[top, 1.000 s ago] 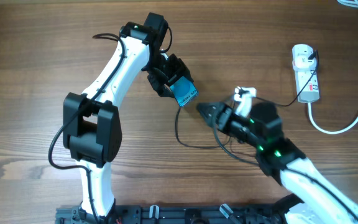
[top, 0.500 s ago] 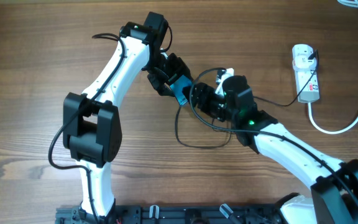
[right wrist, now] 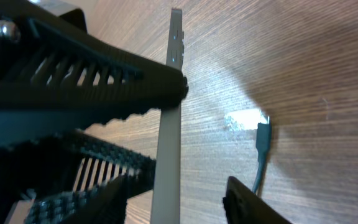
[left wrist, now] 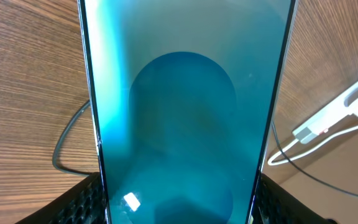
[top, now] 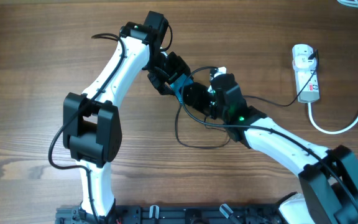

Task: Plug charger to phone and switch on socket
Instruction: 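Grasp the phone edge with the right gripper and release left gripper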

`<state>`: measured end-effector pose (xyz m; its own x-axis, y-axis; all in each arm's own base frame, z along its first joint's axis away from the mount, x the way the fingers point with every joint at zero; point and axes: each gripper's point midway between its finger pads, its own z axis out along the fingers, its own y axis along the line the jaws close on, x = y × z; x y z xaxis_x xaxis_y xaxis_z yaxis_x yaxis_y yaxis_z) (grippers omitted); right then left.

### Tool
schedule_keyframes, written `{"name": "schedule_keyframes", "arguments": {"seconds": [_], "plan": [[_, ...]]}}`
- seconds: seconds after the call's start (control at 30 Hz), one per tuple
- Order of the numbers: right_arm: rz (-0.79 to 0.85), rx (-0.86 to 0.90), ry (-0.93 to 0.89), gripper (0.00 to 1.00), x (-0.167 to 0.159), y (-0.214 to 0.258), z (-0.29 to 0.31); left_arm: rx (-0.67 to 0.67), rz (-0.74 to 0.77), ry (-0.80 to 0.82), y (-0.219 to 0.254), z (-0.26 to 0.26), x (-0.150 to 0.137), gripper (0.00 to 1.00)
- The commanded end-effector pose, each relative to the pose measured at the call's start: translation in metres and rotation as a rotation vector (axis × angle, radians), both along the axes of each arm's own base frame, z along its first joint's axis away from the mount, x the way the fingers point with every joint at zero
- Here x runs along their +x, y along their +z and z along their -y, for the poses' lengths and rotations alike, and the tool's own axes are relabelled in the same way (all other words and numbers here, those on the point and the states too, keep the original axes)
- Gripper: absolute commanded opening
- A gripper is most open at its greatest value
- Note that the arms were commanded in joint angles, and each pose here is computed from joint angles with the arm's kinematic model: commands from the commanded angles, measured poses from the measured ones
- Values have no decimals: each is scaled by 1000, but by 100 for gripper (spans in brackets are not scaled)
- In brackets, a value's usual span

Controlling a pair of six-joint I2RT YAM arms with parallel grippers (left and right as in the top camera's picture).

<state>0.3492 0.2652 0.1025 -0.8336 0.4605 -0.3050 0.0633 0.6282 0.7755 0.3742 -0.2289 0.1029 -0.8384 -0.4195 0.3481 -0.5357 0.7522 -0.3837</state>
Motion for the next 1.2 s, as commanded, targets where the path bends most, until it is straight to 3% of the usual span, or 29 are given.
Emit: {"name": "schedule_keyframes", "arguments": {"seconds": [0.0, 0.17, 0.77, 0.8, 0.83, 0.87, 0.9, 0.93, 1.17], "plan": [[1, 1, -28, 45, 13, 5, -10, -1, 38, 23, 15, 1, 6, 4], [-30, -20, -76, 42, 17, 2, -9, 12, 38, 32, 14, -1, 7, 4], [-58, 0, -106, 7, 17, 1, -9, 16, 46, 35, 13, -1, 9, 4], [-61, 2, -108, 5, 17, 1, -9, 15, 46, 35, 14, -1, 9, 8], [-64, 5, -111, 5, 17, 1, -9, 16, 46, 35, 13, -1, 9, 21], [-63, 5, -112, 5, 17, 1, -9, 16, 45, 34, 13, -1, 8, 65], [-63, 5, -113, 5, 17, 1, -9, 17, 45, 31, 13, -1, 8, 92], [-61, 3, -115, 5, 17, 1, -9, 16, 45, 27, 13, -1, 7, 100], [-43, -16, -124, 5, 21, 1, -4, -4, 129, -36, 37, -15, 8, 100]]}}
